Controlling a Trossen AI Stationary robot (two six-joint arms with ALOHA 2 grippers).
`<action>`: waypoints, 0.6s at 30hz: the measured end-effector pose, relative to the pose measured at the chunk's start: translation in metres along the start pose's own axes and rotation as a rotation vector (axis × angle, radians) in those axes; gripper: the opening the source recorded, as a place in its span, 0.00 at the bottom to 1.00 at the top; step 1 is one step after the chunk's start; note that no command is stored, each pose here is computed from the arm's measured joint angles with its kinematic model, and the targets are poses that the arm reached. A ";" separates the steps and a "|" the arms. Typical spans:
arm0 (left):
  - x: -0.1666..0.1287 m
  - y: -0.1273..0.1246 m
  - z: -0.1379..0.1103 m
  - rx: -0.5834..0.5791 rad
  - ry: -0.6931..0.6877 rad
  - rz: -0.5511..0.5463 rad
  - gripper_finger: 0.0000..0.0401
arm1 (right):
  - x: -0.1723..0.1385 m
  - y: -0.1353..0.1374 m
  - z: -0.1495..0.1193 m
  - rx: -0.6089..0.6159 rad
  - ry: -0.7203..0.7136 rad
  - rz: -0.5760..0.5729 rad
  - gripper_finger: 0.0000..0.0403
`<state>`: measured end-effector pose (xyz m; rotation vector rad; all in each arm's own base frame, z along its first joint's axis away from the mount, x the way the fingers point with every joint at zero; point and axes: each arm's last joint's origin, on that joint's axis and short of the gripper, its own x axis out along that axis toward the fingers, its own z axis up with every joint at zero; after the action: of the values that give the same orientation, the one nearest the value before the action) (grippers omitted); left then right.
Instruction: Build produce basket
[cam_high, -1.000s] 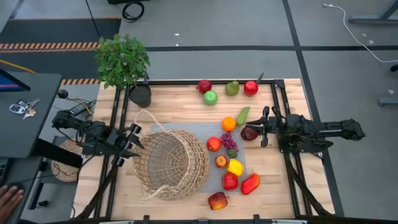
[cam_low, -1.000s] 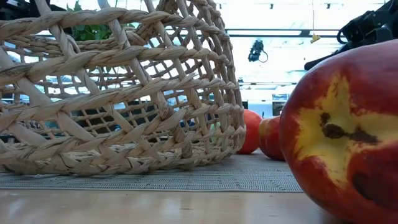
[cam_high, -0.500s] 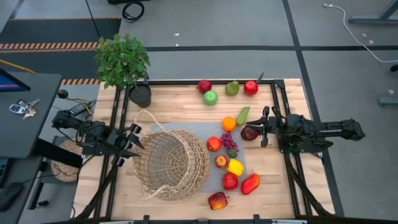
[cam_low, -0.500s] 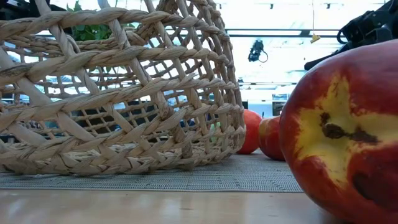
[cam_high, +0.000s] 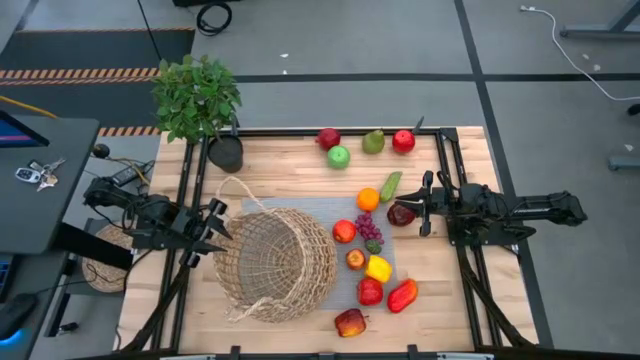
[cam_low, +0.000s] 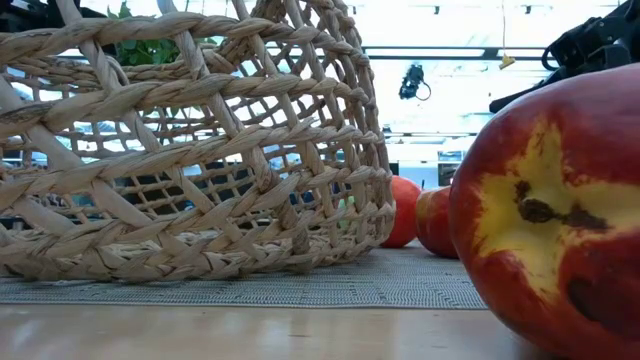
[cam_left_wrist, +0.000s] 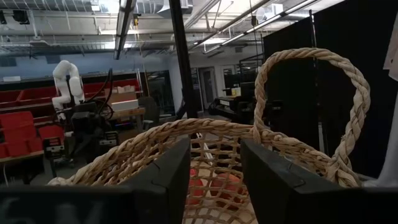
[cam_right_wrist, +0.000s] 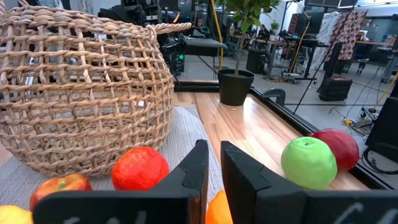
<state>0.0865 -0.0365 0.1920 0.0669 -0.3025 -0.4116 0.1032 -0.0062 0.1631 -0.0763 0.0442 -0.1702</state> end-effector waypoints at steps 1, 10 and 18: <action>0.000 0.000 0.000 0.000 0.000 0.000 0.36 | 0.000 0.000 0.000 0.000 0.000 0.000 0.12; 0.000 0.000 0.000 0.000 0.000 0.000 0.37 | 0.000 0.000 0.000 0.000 0.000 0.000 0.12; 0.000 0.000 0.000 0.000 0.000 0.000 0.38 | 0.000 0.000 0.000 0.000 0.000 0.000 0.12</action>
<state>0.0865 -0.0365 0.1920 0.0670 -0.3025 -0.4113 0.1032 -0.0062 0.1631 -0.0763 0.0443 -0.1705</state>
